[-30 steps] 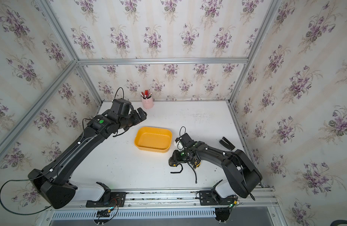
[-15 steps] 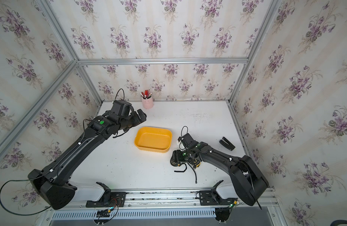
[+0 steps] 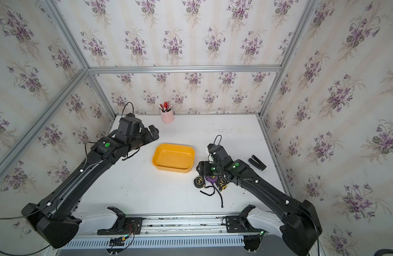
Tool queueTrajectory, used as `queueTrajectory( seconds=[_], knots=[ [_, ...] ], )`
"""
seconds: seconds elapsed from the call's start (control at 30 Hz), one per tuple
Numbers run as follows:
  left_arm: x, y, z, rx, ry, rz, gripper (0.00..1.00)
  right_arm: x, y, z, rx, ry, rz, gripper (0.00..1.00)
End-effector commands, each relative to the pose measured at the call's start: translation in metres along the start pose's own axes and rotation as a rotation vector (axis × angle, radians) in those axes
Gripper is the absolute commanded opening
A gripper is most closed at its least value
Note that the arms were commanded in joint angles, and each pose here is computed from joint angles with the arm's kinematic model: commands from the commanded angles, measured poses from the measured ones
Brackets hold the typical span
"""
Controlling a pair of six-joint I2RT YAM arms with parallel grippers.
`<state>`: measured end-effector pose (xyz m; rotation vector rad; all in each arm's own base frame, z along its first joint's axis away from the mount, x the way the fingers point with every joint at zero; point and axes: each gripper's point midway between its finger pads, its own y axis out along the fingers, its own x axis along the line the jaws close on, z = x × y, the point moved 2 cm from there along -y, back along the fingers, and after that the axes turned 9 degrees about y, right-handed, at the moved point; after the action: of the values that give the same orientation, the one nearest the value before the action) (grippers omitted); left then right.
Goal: Take the tape measure out of the storage box
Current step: Reset both arms
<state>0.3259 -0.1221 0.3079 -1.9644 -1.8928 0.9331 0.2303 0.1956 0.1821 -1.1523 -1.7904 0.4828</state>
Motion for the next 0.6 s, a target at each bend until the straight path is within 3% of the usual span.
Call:
queueTrajectory(
  seconds=[0.0,0.1,0.13,0.2,0.33,0.43,0.57],
  knots=[
    [0.017,0.001,-0.02,-0.161,0.213,-0.109,1.0,-0.01,-0.033,-0.072,-0.421,-0.009,0.14,0.82],
    [0.031,0.017,-0.009,-0.194,0.408,-0.191,1.0,-0.03,-0.058,-0.12,-0.726,-0.068,0.338,0.86],
    [0.038,0.024,-0.002,-0.18,0.453,-0.23,1.0,-0.036,-0.057,-0.129,-0.773,-0.108,0.382,0.87],
    [0.057,0.035,0.01,-0.125,0.493,-0.298,1.0,-0.064,-0.041,-0.148,-0.77,-0.163,0.465,0.88],
    [0.1,0.054,0.028,-0.131,0.483,-0.384,1.0,-0.122,-0.016,-0.169,-0.708,-0.073,0.503,0.84],
    [0.127,0.067,0.039,-0.168,0.427,-0.359,1.0,-0.155,-0.012,-0.159,-0.789,-0.054,0.51,0.84],
    [0.156,0.085,0.063,-0.148,0.485,-0.4,1.0,-0.185,-0.004,-0.139,-0.807,-0.056,0.591,0.83]
  ],
)
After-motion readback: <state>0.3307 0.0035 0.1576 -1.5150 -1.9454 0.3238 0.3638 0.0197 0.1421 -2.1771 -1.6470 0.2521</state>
